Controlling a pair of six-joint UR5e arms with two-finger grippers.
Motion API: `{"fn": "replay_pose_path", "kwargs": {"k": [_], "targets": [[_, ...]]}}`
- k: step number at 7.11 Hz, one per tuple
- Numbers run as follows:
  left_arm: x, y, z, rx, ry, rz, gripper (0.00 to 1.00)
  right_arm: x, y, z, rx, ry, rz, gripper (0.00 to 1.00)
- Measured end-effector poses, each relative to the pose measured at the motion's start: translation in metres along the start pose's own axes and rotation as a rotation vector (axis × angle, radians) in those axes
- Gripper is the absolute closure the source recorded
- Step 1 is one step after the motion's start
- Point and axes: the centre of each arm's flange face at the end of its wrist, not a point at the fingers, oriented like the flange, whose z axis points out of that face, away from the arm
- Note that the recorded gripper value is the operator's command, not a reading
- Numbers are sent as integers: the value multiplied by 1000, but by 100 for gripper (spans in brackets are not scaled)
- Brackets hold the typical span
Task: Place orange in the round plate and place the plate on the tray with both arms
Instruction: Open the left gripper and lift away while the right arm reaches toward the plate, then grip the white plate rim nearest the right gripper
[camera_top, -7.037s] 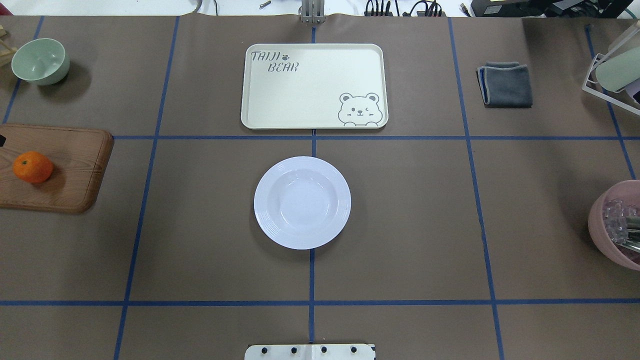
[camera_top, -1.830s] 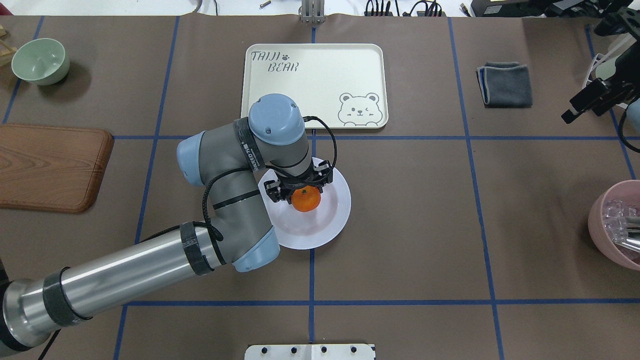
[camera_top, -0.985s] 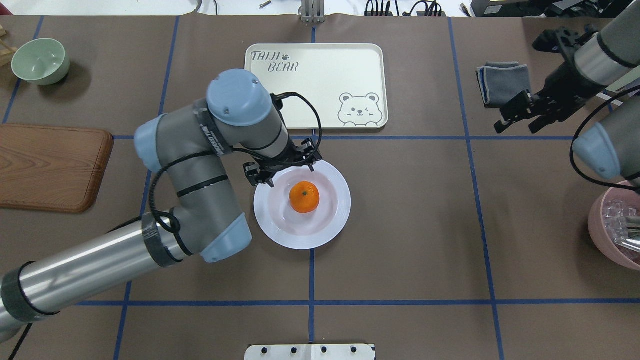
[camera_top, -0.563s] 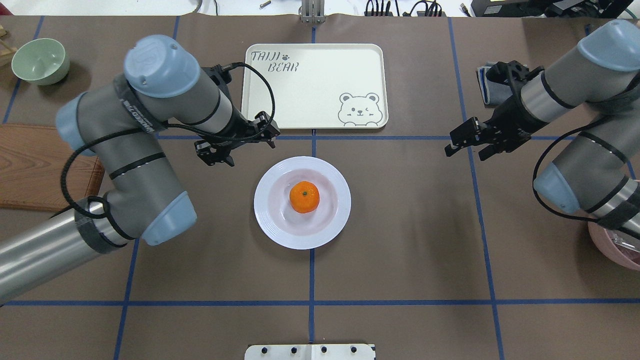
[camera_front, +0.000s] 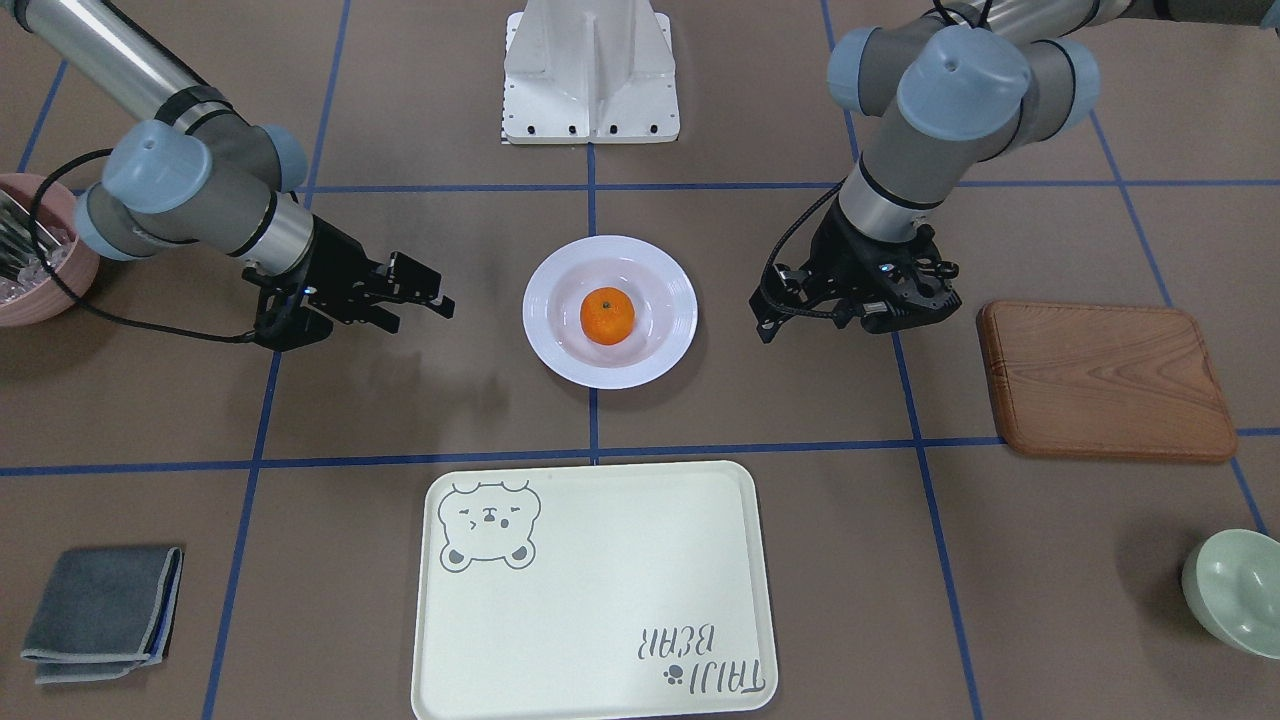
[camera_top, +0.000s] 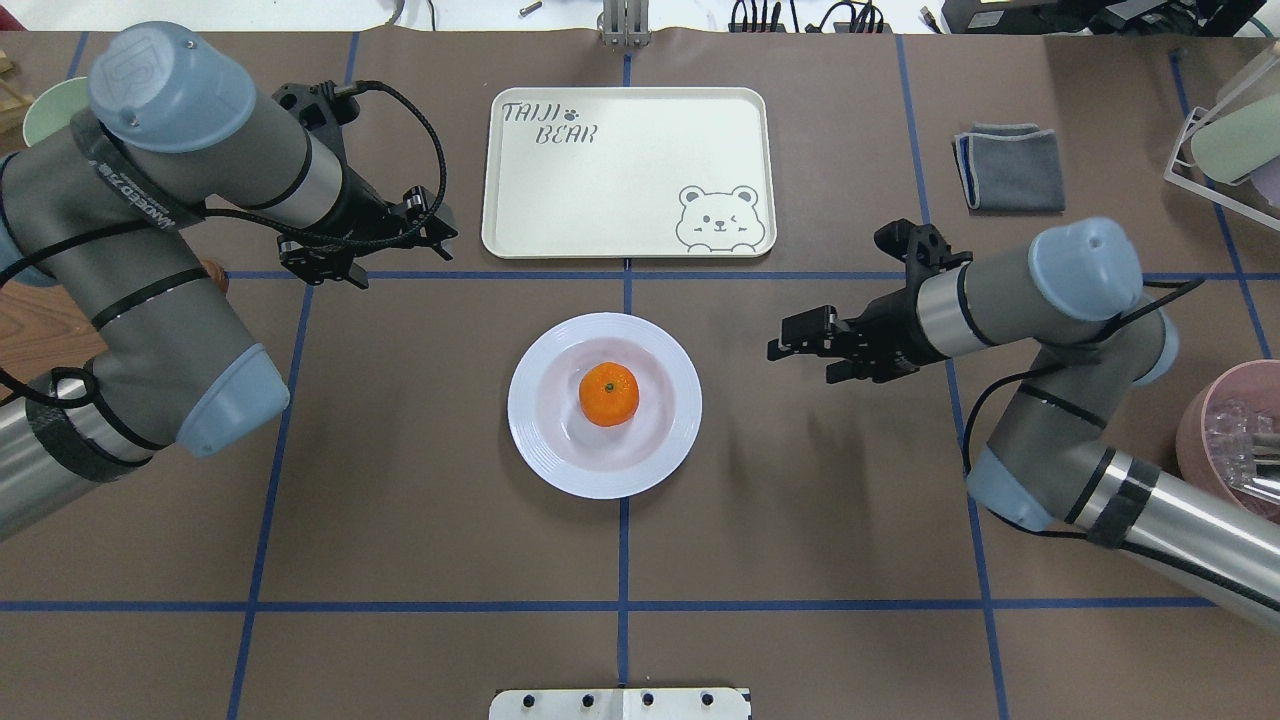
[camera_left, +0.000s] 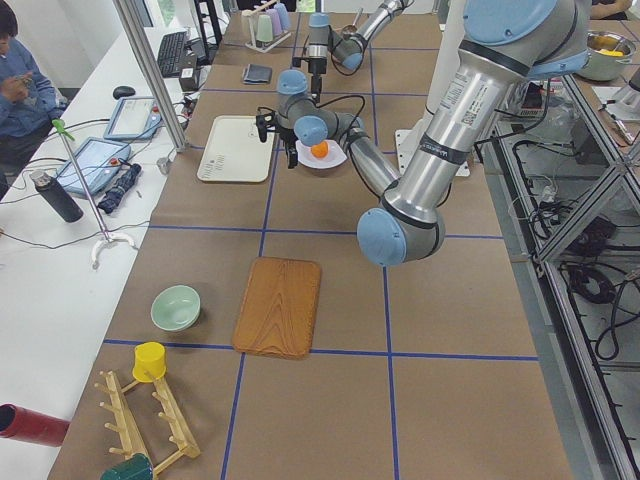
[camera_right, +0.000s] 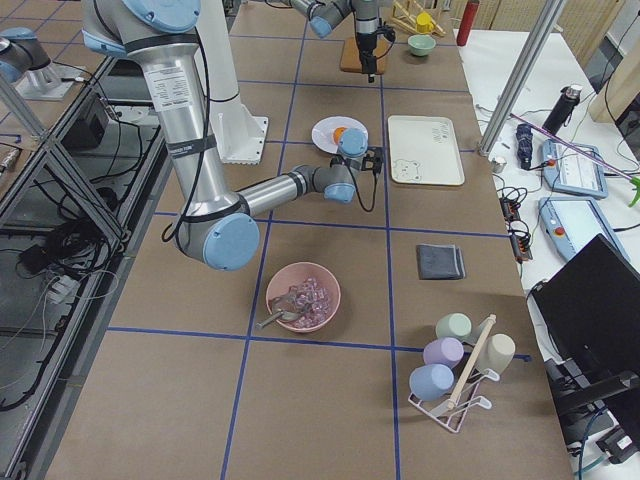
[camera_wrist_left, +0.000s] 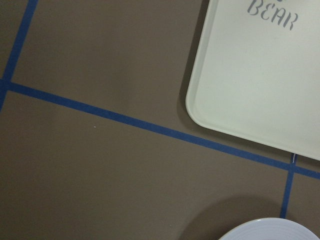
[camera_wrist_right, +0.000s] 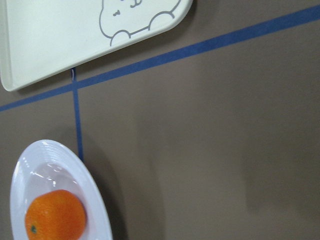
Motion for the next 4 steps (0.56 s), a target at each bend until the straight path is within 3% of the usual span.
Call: {"fn": "replay_pose_path", "kwargs": {"k": [2,4], "targets": [[-6,-6,-3,-1,-3,-3,2,-28,41,34,105,-144,108,0],[-7,-7,-3,-2,-4,-6,2,-39,79,54,172,-258,194,0]]}}
